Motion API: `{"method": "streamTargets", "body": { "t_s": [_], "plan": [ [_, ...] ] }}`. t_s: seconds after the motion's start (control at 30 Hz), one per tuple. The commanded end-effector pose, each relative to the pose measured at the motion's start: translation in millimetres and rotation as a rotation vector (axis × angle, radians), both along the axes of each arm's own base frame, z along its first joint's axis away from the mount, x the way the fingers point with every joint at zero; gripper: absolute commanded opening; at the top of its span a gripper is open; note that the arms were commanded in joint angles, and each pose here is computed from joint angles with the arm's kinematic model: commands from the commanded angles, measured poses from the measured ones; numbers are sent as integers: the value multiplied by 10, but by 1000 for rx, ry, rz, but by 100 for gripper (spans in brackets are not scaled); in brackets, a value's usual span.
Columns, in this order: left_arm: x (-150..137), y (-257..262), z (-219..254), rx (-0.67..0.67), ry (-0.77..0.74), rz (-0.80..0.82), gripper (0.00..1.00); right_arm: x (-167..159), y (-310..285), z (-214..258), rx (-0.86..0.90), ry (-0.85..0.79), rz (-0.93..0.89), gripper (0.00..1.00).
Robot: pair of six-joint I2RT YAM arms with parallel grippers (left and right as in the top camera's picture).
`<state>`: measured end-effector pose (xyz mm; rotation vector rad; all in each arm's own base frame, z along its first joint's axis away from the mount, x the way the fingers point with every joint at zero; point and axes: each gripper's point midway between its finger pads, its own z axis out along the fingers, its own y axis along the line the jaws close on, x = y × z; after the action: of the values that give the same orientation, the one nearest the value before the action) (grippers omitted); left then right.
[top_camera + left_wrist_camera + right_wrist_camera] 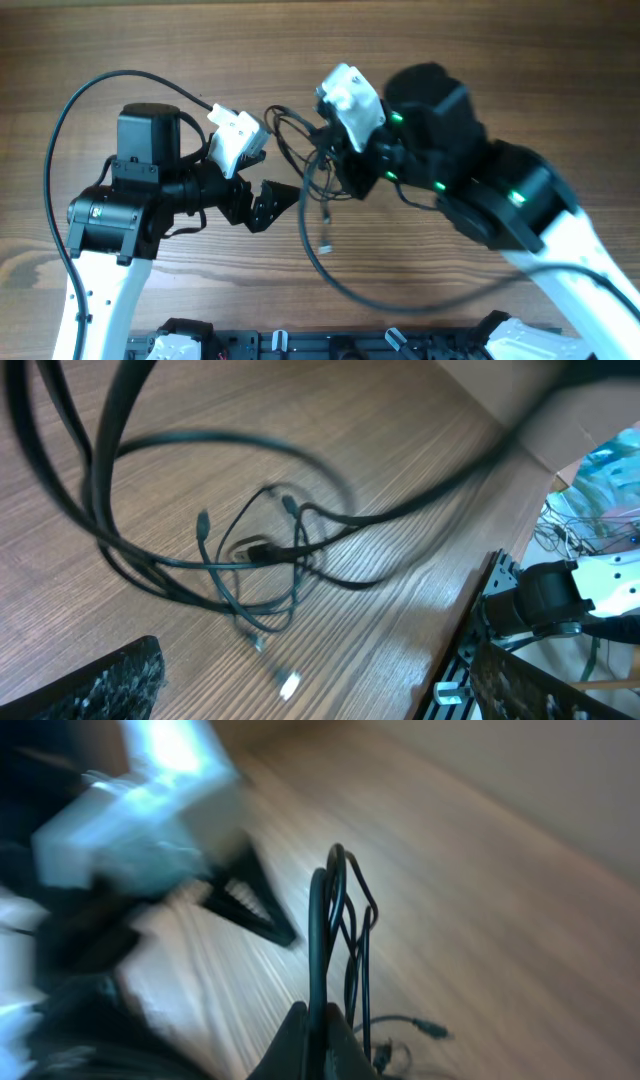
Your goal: Untangle cables
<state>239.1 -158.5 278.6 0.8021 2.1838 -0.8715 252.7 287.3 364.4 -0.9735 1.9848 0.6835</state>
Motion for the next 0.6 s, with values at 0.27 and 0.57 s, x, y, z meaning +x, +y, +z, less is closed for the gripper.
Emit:
{"method": "streamTargets", "body": {
  "t_s": [0.27,0.57],
  "plan": [
    [217,13,-99,19,5,31,100,-802,-396,1063,264,-226,141,4],
    [458,-116,-294,-7,76,27,100,-808,-520,1045,246,-224,85,4]
  ]
}}
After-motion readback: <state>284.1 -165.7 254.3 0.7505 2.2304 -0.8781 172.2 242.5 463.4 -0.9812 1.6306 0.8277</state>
